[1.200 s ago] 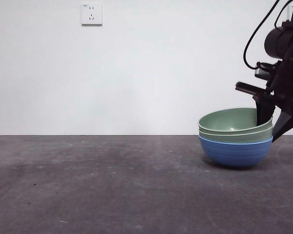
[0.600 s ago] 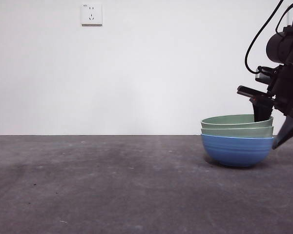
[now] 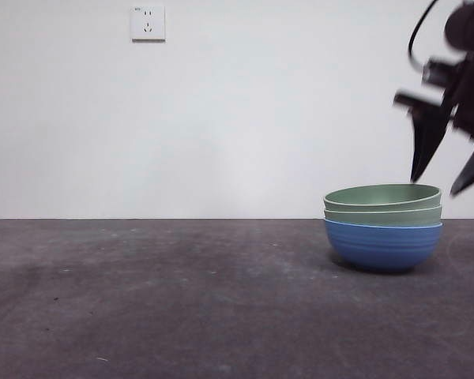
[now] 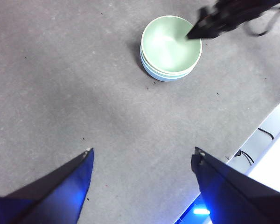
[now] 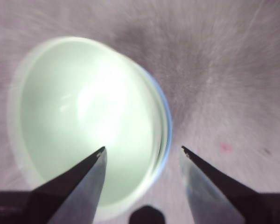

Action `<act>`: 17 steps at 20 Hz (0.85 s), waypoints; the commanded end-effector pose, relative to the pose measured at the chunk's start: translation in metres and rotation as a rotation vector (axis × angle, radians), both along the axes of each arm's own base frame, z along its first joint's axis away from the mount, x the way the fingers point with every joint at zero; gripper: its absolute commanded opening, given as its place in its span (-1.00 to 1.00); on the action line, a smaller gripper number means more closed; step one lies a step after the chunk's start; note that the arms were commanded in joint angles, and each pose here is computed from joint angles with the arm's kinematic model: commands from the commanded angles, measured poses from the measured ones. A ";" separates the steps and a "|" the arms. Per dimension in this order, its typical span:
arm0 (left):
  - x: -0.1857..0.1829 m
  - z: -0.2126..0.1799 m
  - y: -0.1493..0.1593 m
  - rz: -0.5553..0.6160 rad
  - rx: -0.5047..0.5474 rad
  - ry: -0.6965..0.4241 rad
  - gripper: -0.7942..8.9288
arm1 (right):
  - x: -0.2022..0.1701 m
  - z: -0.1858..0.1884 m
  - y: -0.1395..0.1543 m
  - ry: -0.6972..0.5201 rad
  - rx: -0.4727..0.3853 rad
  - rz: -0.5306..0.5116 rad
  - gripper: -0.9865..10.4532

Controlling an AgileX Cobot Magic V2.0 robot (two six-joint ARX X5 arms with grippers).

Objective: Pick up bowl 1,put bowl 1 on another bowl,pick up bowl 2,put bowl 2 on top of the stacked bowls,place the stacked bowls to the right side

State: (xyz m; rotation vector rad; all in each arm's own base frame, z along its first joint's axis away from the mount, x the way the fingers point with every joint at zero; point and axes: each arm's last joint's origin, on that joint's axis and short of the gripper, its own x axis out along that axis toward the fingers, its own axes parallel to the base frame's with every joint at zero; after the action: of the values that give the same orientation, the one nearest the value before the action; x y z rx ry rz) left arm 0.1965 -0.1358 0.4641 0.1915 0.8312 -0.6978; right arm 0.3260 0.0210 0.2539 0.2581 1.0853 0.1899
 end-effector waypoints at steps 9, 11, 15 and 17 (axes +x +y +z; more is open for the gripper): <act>-0.003 -0.003 0.001 -0.067 0.051 0.006 -0.13 | -0.115 0.076 0.020 0.044 -0.049 0.209 -0.39; -0.003 -0.003 0.001 -0.068 0.052 0.009 -0.13 | -0.134 0.084 0.026 0.029 -0.049 0.254 -0.39; -0.003 -0.003 0.001 -0.068 0.052 0.009 -0.50 | -0.156 0.097 0.032 -0.047 -0.053 0.329 -0.85; -0.003 -0.003 0.001 -0.068 0.052 0.009 -0.85 | -0.159 0.099 0.032 -0.061 -0.052 0.336 -0.85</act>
State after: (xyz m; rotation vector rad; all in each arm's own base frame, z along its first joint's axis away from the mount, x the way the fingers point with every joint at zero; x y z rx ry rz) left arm 0.1962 -0.1360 0.4642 0.2442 0.8103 -0.7331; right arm 0.1667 0.0526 0.3545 0.0317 1.0635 0.4569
